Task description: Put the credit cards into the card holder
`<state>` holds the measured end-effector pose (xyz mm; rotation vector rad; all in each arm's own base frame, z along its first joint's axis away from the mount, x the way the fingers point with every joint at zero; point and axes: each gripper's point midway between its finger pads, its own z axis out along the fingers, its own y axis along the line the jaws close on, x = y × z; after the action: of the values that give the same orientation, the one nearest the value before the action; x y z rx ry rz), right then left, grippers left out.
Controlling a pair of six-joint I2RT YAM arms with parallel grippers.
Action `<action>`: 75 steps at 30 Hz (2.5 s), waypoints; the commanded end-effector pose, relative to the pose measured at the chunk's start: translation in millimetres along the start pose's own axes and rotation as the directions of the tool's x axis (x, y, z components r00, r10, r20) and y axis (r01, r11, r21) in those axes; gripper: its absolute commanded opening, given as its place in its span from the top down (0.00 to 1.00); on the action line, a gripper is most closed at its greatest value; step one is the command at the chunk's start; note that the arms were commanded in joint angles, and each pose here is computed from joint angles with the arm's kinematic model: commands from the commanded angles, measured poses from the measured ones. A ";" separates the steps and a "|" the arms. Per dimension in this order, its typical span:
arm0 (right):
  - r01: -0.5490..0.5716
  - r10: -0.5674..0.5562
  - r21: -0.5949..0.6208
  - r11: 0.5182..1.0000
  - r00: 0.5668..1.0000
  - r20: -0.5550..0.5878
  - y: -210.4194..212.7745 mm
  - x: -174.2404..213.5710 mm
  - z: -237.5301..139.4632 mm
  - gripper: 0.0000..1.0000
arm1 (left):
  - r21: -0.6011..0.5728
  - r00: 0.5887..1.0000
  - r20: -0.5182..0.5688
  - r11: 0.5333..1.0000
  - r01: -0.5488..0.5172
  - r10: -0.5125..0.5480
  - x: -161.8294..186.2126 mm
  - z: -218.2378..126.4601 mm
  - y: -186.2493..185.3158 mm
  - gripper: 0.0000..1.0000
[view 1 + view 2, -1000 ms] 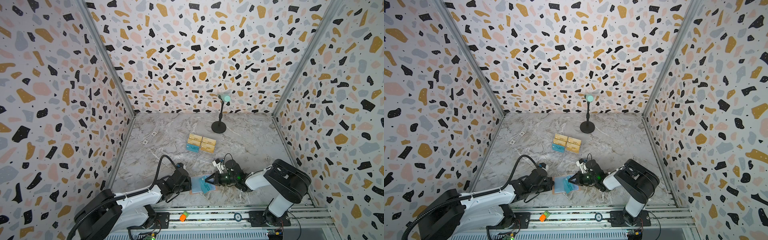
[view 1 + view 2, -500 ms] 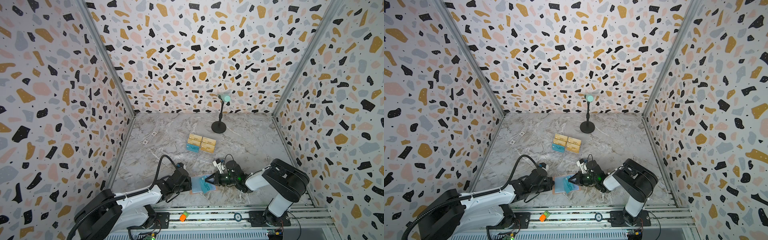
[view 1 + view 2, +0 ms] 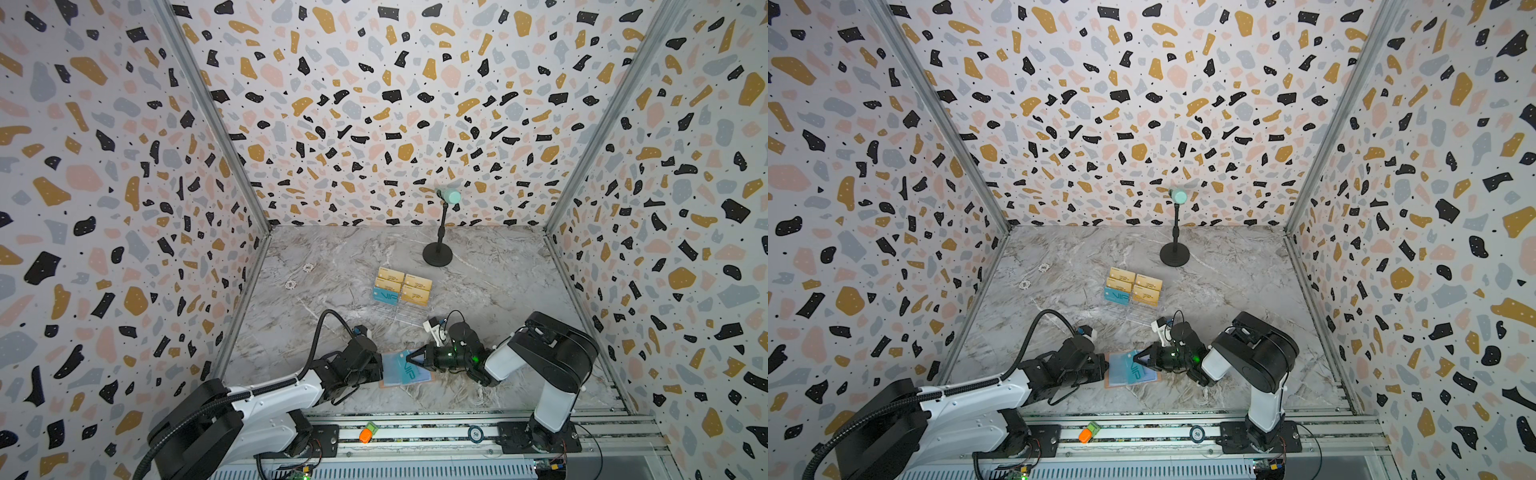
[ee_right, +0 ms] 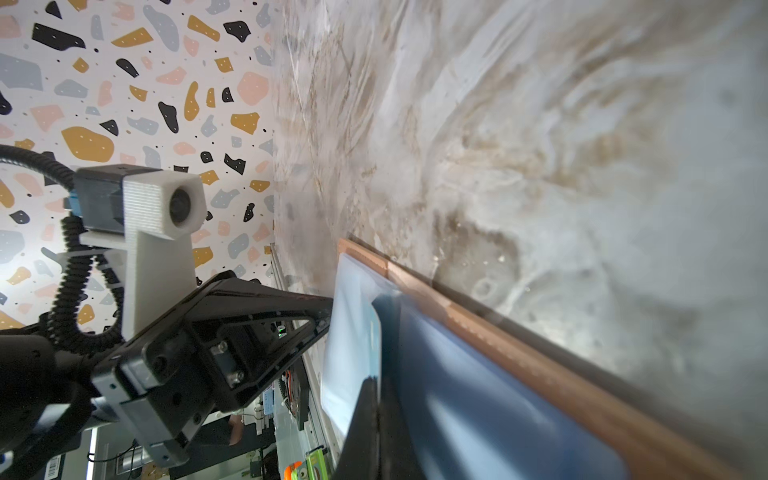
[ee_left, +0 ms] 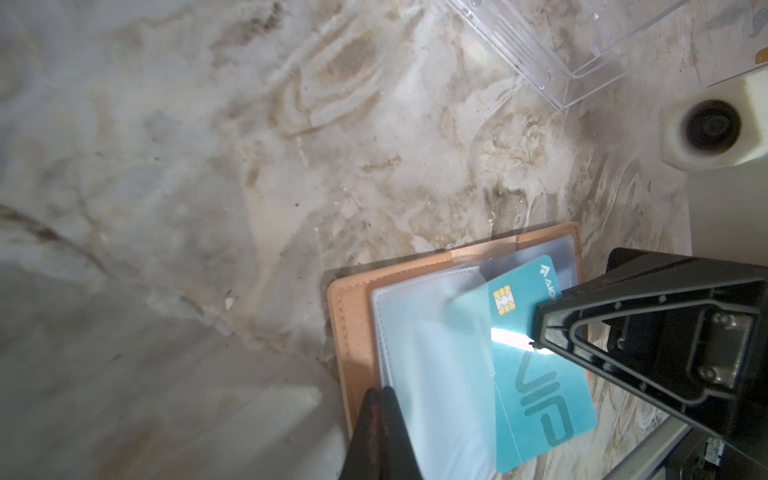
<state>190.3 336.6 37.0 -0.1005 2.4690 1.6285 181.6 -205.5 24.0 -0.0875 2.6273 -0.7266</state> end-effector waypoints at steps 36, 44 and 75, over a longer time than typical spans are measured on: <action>-0.001 -0.005 0.068 0.998 0.997 0.078 -9.2 1.8 9.3 1.00 | 0.040 0.990 -0.094 0.994 -0.097 0.101 15.2 -8.1 -13.7 0.97; 0.045 -0.051 0.141 0.989 0.998 0.040 -12.4 8.4 7.3 0.83 | -0.004 0.988 -0.120 0.995 -0.099 0.097 23.5 -5.7 -0.1 0.97; 0.146 -0.136 0.260 0.955 0.989 -0.053 -4.5 28.6 -1.5 0.83 | 0.056 1.000 -0.008 0.998 -0.022 0.022 3.2 -17.6 -14.6 0.93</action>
<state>167.1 338.3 33.1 -0.2945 2.5912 1.2017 169.7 -210.3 44.5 -0.0319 2.6181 -0.7985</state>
